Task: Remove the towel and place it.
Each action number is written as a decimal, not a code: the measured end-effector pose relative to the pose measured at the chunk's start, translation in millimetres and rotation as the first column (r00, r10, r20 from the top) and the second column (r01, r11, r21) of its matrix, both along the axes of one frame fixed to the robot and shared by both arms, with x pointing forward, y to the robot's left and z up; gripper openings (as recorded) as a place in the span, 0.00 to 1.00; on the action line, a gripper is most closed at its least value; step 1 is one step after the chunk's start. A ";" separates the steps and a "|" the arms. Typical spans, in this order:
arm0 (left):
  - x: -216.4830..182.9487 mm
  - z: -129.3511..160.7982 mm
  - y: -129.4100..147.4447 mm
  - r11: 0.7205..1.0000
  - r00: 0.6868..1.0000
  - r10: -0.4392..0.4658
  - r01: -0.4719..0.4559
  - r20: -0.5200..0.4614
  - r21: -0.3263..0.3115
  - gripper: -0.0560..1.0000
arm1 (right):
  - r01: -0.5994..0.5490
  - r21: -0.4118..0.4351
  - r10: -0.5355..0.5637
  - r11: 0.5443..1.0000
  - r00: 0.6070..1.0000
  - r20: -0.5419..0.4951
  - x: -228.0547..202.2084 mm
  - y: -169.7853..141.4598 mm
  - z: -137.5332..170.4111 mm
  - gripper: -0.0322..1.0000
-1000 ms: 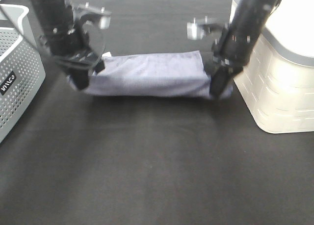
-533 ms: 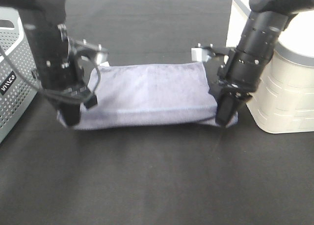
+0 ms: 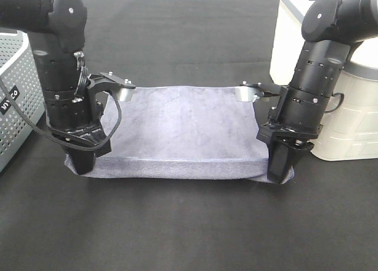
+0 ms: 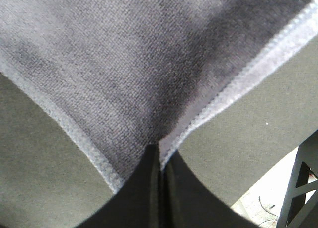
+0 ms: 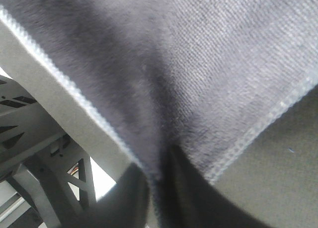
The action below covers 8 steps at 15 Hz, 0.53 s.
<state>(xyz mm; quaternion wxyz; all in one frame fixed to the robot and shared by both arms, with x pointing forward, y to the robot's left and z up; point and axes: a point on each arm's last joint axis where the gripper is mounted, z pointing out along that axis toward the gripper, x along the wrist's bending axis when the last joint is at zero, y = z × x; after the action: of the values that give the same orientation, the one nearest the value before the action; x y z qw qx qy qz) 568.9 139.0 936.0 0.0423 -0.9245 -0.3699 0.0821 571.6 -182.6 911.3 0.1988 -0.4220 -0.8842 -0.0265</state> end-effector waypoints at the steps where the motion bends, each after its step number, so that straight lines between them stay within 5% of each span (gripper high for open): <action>1: 0.0 0.0 0.2 1.000 1.000 -0.005 0.005 0.000 0.001 0.05 | 0.000 0.000 0.000 1.000 1.000 0.000 0.0 0.0 0.0 0.23; 4: -0.3 -0.2 0.3 1.000 1.000 -0.011 0.011 -0.002 0.001 0.11 | 0.050 -0.020 -0.050 0.999 0.999 -0.011 0.0 -0.2 0.0 0.45; 8: -0.4 -0.2 0.4 1.000 1.000 0.020 -0.020 -0.002 0.007 0.55 | 0.116 -0.057 -0.117 0.992 0.993 -0.022 0.1 -1.1 -0.3 0.70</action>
<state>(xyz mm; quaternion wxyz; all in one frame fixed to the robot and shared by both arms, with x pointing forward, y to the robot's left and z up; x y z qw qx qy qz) 568.6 139.4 935.8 0.0453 -0.9204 -0.3796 0.0823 571.6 -183.7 911.0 0.1964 -0.4784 -0.8558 -0.0082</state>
